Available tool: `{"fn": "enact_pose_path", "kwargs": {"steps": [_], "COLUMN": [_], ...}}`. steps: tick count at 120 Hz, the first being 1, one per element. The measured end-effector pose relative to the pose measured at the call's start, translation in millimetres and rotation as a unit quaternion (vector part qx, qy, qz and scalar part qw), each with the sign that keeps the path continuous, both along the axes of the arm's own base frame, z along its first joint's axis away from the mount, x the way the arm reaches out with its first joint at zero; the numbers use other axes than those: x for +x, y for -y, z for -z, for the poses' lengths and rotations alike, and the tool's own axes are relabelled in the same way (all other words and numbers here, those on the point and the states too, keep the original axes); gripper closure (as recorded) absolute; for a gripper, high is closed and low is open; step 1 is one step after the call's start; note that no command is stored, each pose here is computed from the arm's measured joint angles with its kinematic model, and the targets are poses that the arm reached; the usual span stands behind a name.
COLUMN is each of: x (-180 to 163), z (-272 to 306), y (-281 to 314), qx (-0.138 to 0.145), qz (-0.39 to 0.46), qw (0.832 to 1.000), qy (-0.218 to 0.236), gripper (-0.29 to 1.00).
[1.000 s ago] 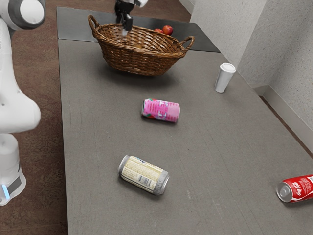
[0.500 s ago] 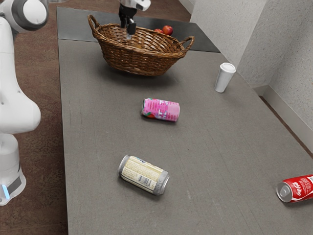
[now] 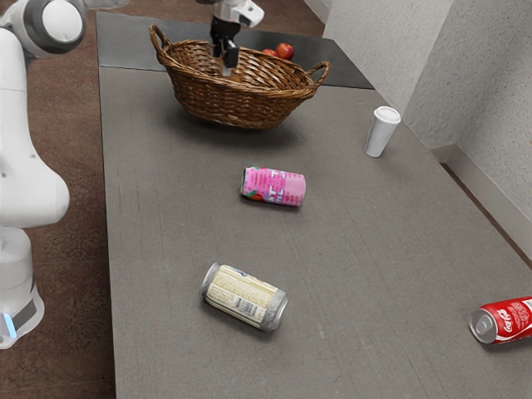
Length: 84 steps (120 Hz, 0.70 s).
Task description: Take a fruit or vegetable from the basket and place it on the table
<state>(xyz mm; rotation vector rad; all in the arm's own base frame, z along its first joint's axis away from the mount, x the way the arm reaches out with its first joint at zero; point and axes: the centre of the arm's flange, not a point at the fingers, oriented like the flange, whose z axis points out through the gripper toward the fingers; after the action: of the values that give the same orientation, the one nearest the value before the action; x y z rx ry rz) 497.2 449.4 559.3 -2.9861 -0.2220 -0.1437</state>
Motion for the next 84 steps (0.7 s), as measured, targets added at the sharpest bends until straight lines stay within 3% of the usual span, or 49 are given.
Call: {"fn": "enact_pose_path", "kwargs": {"steps": [84], "x": [12.3], "z": [30.9], "y": [10.9], "qx": [-0.02], "qz": [0.006], "qw": [1.0], "qy": [-0.017], "gripper": [0.02]}}
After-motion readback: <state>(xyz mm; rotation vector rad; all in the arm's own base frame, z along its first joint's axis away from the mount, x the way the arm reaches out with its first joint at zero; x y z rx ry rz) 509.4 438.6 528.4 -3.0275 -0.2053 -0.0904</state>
